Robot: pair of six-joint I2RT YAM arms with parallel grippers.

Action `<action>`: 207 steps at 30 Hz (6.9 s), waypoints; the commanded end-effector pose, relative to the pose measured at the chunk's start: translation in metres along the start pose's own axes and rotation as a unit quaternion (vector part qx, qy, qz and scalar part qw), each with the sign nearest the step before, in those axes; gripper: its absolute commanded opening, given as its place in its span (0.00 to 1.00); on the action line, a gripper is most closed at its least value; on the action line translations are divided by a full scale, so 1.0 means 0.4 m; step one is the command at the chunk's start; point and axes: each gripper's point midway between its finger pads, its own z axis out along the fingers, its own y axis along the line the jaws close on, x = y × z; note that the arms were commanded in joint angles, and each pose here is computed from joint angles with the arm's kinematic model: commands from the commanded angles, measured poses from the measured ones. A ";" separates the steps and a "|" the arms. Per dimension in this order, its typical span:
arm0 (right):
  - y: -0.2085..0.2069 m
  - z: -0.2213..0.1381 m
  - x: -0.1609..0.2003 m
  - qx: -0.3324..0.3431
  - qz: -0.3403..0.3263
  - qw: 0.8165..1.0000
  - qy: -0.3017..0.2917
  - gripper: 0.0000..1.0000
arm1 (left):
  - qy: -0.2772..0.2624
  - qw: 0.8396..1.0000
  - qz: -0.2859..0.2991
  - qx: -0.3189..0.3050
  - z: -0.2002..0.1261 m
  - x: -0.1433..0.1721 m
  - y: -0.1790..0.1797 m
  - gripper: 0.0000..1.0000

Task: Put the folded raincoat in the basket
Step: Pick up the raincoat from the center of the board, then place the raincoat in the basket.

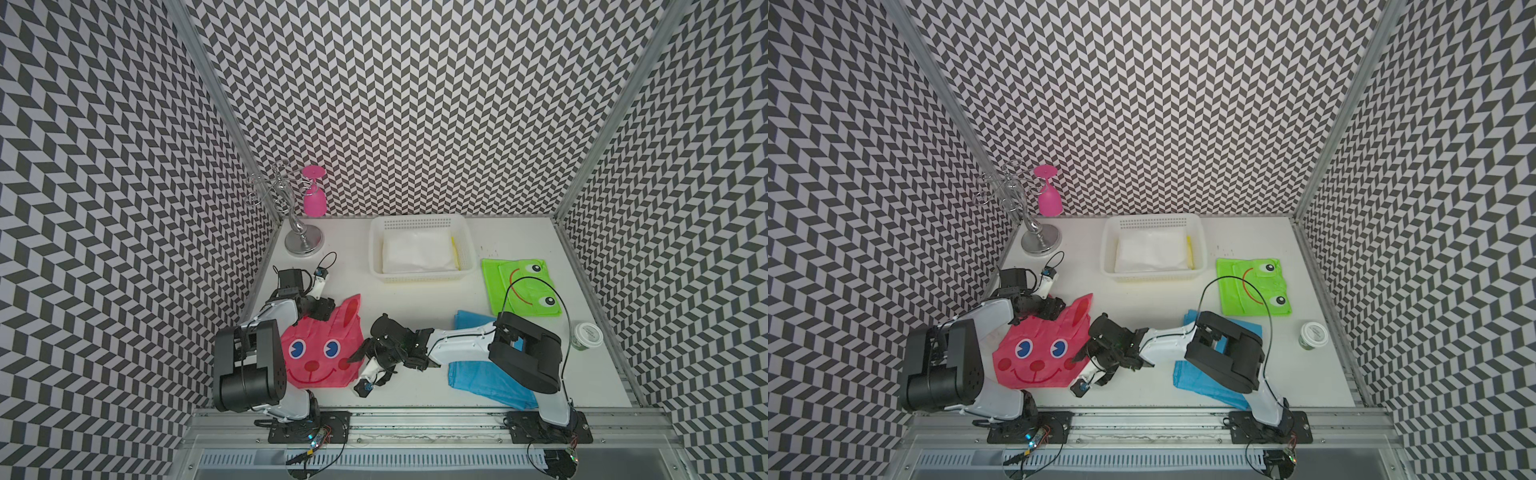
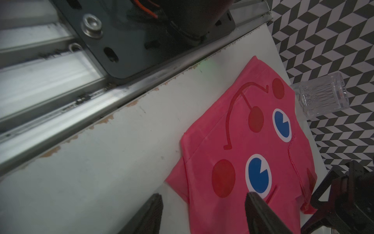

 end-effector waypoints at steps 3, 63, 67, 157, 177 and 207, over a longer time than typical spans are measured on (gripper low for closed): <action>0.075 0.065 0.059 -0.067 0.011 0.997 0.044 0.67 | -0.011 1.000 0.007 0.000 0.004 -0.019 0.005 0.74; -0.298 -0.218 0.047 0.078 0.523 0.804 -0.274 0.00 | -0.160 0.860 0.433 0.218 -0.389 0.041 -0.264 0.93; -0.311 -0.216 0.066 0.091 0.536 0.792 -0.278 0.00 | -0.113 0.867 0.428 0.230 -0.385 0.092 -0.267 0.96; -0.520 -0.864 0.089 0.391 0.277 0.873 -0.087 0.00 | -0.278 0.752 0.581 0.141 -0.612 -0.444 -0.356 0.00; -0.754 -1.163 0.521 0.628 0.153 0.758 0.089 0.00 | -0.439 0.749 0.483 -0.108 -0.543 -1.093 -0.350 0.00; -0.548 -0.933 0.823 0.529 0.076 0.845 -0.032 0.00 | -0.320 0.752 0.573 -0.063 -0.092 -0.884 -0.321 0.15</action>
